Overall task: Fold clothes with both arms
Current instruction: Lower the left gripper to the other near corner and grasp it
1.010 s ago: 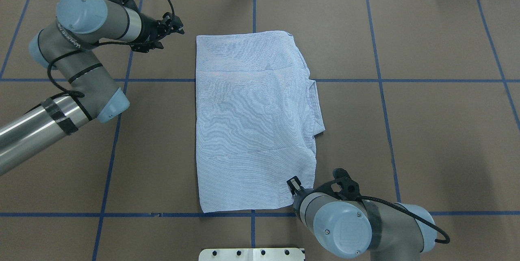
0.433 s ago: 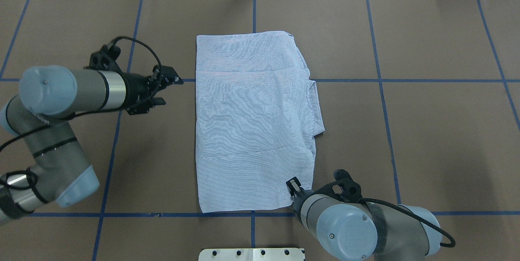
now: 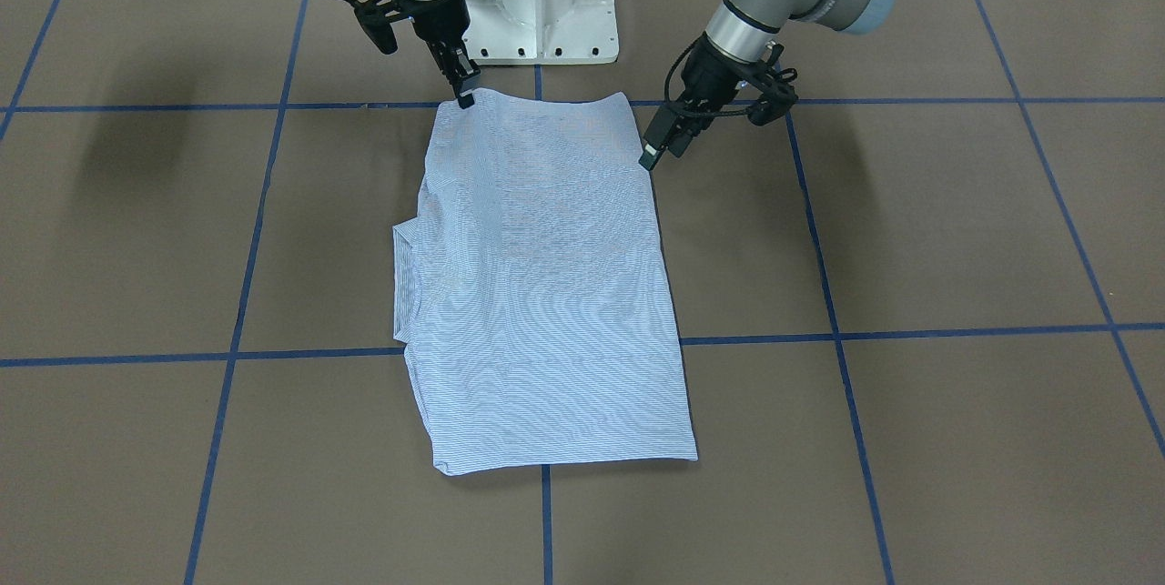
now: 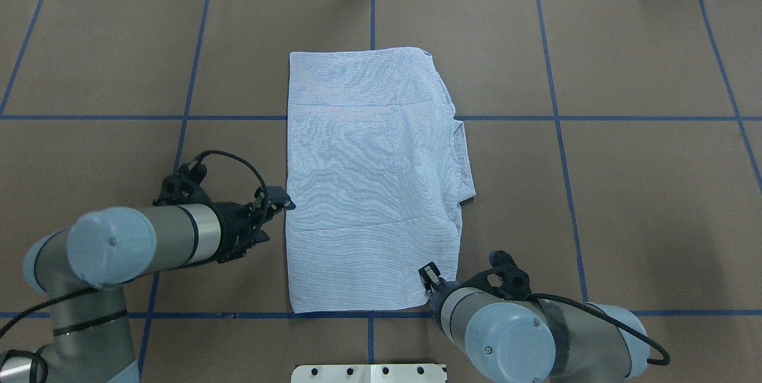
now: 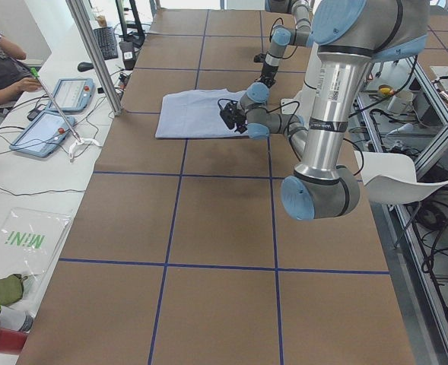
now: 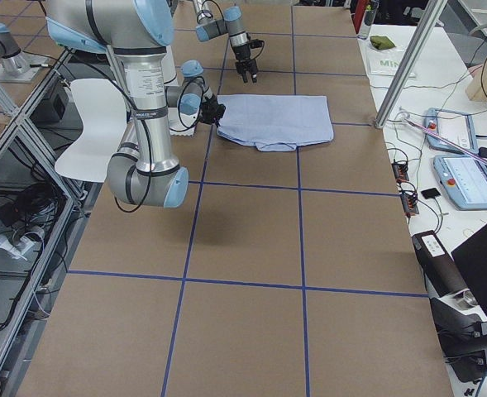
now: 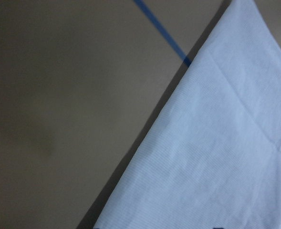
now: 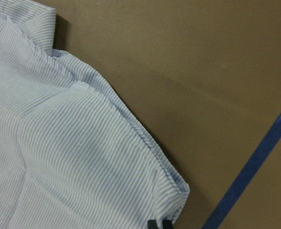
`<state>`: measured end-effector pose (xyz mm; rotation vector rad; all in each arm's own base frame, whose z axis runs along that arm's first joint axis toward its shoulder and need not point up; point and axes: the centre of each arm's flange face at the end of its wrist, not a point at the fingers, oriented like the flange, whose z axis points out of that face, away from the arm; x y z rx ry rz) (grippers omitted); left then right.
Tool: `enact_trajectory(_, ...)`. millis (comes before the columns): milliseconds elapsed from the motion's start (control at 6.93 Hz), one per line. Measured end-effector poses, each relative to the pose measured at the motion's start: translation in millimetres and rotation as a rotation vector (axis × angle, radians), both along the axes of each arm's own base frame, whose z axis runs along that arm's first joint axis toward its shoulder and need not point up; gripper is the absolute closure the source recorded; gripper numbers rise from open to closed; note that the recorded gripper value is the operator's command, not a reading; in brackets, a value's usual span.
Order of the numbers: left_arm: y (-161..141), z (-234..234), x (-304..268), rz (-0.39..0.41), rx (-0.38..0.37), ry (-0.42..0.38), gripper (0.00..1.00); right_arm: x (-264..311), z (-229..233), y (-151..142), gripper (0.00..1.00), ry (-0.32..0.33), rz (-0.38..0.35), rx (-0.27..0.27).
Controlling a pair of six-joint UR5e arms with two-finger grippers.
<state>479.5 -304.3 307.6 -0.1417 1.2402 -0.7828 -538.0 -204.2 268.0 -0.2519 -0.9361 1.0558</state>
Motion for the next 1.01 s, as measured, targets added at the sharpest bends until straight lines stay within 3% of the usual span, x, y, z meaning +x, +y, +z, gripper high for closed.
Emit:
enact_trajectory(433,63.2,4.5,36.8,0.035,-0.080,-0.020,0.37,0.1,-0.2,0.4,1.00,0.000,-0.001,0.000)
enact_trajectory(866,89.1,7.9,49.2,0.058,-0.112,-0.035,0.63,0.2,0.2,0.4,1.00,0.000,-0.001,0.000)
enact_trajectory(1010,93.7,8.4,51.2,0.063,-0.120,-0.037,0.64,0.1,0.1,0.4,1.00,0.000,-0.001,0.000)
